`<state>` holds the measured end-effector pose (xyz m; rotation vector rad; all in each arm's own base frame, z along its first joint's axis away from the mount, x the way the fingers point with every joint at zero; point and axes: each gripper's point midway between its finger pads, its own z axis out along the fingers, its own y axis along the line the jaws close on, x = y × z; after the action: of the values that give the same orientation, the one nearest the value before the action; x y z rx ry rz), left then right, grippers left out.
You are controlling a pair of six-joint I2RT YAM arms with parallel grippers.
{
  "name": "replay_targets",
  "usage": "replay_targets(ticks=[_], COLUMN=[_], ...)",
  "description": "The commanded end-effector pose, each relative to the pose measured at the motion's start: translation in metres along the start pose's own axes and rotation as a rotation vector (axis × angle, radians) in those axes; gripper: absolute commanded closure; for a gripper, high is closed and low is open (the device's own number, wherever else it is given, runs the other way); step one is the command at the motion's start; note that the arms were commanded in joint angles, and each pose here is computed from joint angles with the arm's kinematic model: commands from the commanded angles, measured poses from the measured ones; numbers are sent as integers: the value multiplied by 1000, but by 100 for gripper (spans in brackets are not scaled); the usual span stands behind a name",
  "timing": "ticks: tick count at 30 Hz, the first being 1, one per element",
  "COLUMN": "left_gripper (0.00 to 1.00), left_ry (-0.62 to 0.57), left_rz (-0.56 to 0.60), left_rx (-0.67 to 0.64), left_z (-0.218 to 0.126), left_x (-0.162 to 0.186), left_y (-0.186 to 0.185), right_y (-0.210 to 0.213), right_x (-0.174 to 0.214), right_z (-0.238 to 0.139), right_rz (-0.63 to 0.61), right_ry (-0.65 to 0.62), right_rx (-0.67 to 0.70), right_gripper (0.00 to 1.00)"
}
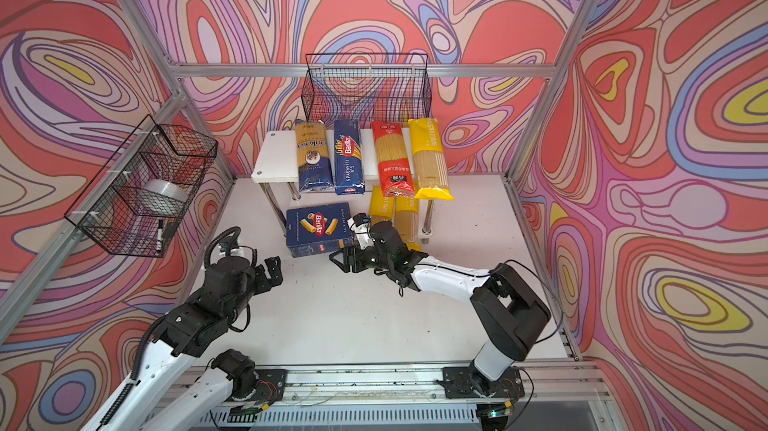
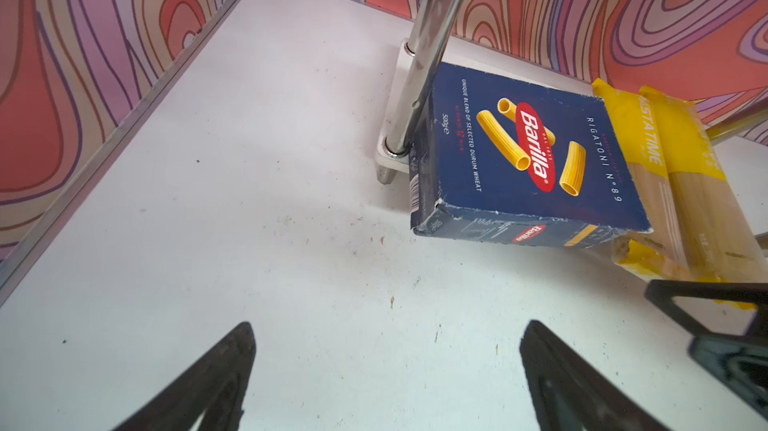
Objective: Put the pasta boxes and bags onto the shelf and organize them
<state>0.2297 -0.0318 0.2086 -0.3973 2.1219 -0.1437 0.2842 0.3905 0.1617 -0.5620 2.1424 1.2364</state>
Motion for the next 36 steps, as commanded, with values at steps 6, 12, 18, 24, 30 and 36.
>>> replay_targets(ticks=[6,12,18,24,30,36], left_gripper=[0,0,0,0,0,0], left_ry=[81,86,56,88,79,74], left_rz=[-54,-81,-78,-54,-44,-36], left_rx=[-82,-61,-46,-64,-47,-50], left_z=[-16,-19,-16,-9,-5,-3], left_x=[31,36,34,39,38,38], left_y=[33,34,33,31,27,28], right_y=[41,38,33,32,17,-4], right_x=[-5,-14,-19,-24,-31,-43], right_z=[46,72,90,105,114,122], right_rz=[-53,-56,-65,-76,-69,-43], right_ry=[-44,-74,-87,-90,-112,-123], right_rx=[-174,-181,-181,-195,-165,-156], right_gripper=[24,24,24,24,24,24])
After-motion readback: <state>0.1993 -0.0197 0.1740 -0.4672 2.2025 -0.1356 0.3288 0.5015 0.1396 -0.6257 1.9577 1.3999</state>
